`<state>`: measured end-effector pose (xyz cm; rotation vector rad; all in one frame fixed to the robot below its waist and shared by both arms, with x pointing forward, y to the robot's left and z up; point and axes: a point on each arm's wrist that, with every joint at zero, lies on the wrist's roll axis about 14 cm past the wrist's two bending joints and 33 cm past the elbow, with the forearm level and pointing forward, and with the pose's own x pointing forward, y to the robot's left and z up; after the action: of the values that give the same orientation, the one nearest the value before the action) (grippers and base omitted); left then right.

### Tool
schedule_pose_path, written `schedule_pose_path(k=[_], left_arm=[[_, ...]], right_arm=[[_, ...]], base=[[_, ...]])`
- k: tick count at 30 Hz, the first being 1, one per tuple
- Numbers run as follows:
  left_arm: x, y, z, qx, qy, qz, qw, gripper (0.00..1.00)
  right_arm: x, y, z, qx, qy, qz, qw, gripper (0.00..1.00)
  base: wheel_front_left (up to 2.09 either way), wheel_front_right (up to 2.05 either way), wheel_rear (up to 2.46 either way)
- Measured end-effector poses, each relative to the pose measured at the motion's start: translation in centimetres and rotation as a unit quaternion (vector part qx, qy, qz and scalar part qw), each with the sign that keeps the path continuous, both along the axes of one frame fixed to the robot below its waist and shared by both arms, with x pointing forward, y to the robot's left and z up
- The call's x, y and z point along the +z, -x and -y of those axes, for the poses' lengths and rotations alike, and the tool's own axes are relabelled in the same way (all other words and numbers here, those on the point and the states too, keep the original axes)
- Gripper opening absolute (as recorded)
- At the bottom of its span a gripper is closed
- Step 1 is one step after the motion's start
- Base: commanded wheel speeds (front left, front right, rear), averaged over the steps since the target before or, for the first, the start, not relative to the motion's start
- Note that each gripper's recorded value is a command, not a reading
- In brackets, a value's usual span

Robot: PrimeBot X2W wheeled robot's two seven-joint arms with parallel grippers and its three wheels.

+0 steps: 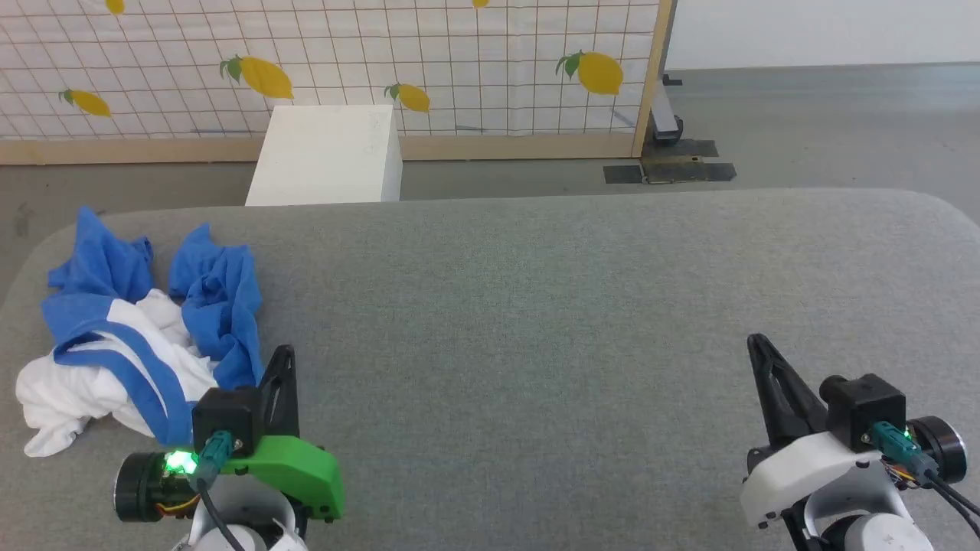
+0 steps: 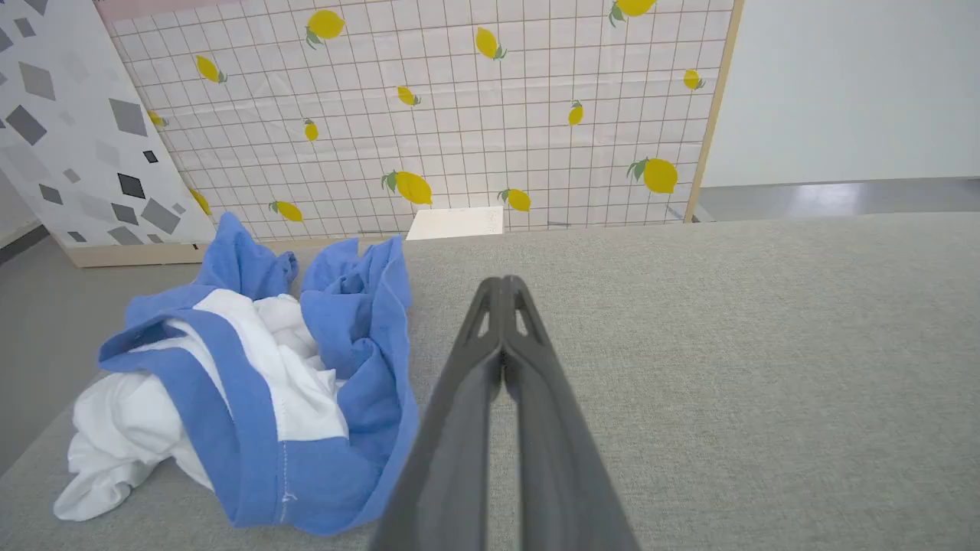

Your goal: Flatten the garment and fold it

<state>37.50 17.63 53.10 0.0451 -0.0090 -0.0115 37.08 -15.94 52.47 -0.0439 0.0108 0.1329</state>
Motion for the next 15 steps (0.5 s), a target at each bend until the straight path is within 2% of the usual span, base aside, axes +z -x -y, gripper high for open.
schedule_pose_path(k=[13, 14, 15], left_arm=[[0.00, 0.00, 0.00, 0.000, 0.000, 0.000, 1.000, 0.00], [0.00, 0.00, 0.01, 0.000, 0.000, 0.000, 1.000, 1.00], [0.00, -0.01, 0.03, -0.001, 0.000, 0.000, 1.000, 1.00]], right_arm=[[0.00, 0.00, 0.00, 0.000, 0.000, 0.000, 1.000, 0.00], [-0.01, 0.00, 0.00, 0.000, 0.000, 0.000, 1.000, 1.00], [-0.02, 0.00, 0.00, 0.000, 0.000, 0.000, 1.000, 1.00]], base=[[0.00, 0.00, 0.00], [0.00, 0.00, 0.00], [0.00, 0.00, 0.00]])
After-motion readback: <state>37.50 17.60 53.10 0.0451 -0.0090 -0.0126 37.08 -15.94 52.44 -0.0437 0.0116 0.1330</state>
